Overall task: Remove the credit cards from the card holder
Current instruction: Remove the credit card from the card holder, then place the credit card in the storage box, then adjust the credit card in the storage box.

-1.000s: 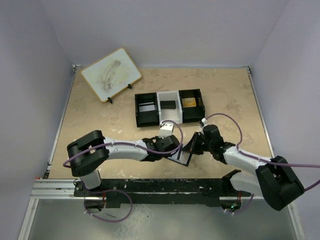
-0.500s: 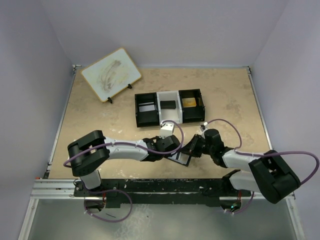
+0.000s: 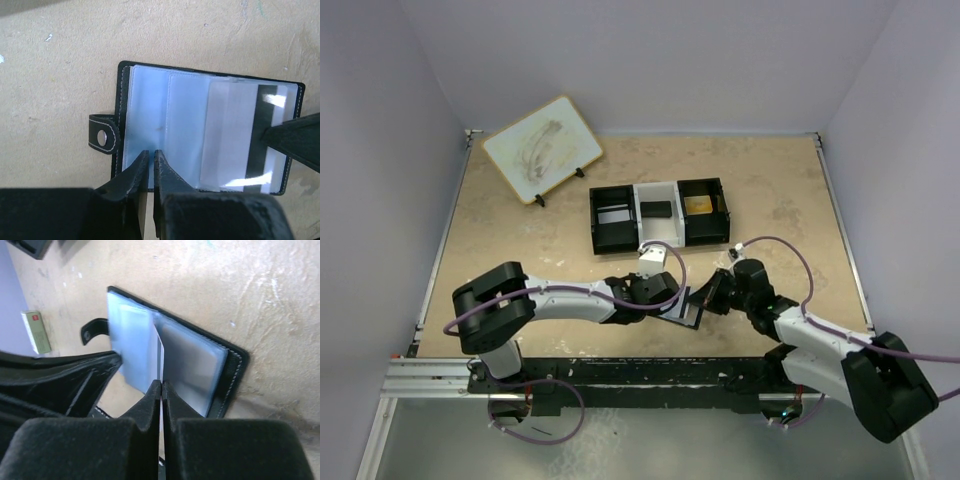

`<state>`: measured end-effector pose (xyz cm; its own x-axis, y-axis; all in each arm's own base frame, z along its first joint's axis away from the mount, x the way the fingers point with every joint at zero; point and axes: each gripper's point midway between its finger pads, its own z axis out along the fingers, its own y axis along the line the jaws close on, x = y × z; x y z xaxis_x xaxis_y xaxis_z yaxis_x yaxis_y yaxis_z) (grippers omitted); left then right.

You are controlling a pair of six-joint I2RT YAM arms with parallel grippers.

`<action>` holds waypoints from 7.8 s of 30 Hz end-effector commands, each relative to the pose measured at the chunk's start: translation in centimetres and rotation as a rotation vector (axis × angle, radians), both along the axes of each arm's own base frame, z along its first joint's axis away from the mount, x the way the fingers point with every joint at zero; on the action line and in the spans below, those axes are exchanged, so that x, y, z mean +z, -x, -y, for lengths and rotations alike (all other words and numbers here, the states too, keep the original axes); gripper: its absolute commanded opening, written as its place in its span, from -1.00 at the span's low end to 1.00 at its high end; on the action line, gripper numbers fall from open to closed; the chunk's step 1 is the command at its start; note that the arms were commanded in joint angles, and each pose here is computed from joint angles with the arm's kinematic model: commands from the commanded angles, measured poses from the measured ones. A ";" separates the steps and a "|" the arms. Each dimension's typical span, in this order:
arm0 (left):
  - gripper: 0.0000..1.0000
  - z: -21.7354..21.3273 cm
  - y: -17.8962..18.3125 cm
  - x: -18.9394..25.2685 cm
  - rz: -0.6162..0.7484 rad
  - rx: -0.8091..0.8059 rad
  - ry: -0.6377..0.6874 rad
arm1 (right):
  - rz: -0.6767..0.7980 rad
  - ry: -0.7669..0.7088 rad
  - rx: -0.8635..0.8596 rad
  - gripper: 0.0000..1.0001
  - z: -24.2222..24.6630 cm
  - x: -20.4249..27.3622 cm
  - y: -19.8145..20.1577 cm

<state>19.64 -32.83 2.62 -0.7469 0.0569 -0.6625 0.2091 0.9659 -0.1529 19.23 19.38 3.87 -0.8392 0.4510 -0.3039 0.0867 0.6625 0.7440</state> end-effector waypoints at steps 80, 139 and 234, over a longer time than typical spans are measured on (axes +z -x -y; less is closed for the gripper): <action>-0.76 0.6 -0.7 5.7 0.089 0.000 0.081 | 0.274 0.061 0.037 -1.00 0.7 5.1 -2.2; 0.48 -34.9 -7.4 17.6 0.303 0.791 -0.133 | 1.167 1.243 1.110 -1.00 -18.7 6.5 -24.1; 0.45 -34.6 -7.3 17.0 0.279 0.770 -0.132 | 0.457 0.895 0.276 -0.91 -18.9 -0.6 -24.8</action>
